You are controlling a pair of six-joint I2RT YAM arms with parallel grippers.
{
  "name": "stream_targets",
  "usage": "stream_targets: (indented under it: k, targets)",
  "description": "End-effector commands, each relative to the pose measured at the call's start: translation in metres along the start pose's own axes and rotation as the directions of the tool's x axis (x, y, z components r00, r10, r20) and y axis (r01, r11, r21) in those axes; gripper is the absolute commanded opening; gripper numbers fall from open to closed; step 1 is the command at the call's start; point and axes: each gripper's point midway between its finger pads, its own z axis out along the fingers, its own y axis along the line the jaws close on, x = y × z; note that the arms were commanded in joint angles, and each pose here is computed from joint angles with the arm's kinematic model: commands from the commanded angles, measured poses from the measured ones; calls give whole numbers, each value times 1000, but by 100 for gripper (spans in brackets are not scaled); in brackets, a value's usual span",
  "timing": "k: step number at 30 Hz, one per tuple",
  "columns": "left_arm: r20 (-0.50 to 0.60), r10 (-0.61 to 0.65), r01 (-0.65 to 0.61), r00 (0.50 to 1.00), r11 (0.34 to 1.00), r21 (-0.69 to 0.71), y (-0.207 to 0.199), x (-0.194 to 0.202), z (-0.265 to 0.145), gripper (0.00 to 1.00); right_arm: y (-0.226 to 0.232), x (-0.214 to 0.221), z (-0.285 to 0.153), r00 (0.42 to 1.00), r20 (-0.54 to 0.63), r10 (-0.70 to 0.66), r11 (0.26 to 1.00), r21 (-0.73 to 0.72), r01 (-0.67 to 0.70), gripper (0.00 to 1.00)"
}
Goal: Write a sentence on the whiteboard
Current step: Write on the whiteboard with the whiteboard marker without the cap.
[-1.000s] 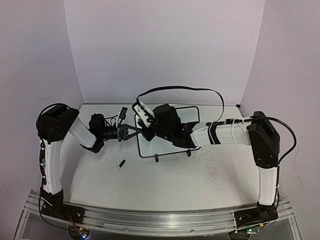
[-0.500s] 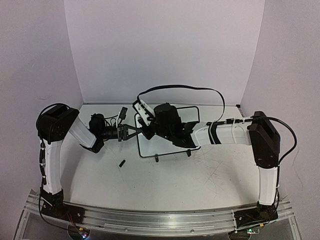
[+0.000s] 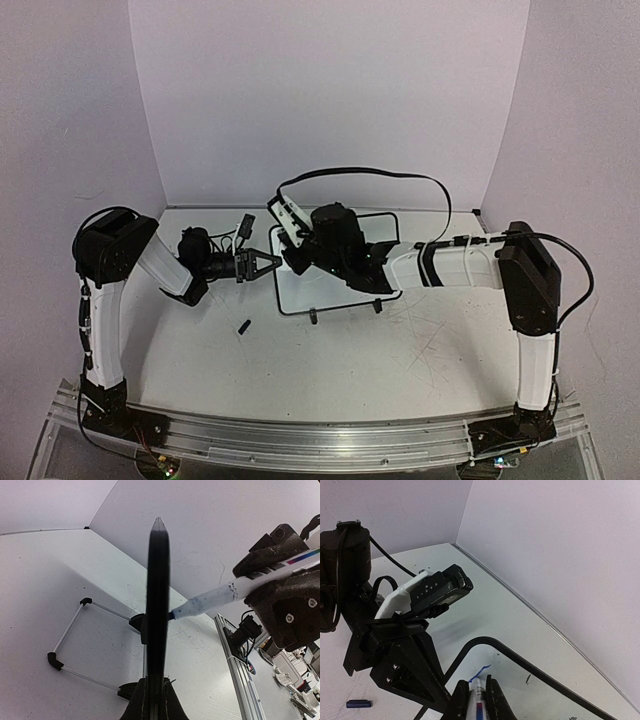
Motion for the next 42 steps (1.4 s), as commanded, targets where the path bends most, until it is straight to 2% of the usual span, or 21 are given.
stream_targets:
  k: [1,14,37,42]
  targets:
    - [3,27,-27,1000,1000,15,-9,-8,-2,0,-28,-54,-13,993,119,19,997,69,-28,0]
    - [2,26,-26,1000,1000,16,-9,-8,-2,0,-30,-51,-8,993,116,15,997,68,-23,0]
    - [0,27,-27,1000,999,22,-11,-9,-1,0,-12,2,-21,997,4,83,996,30,-83,0]
    - [0,26,-26,1000,999,21,-11,-8,-2,0,-13,2,-20,997,3,82,996,38,-82,0]
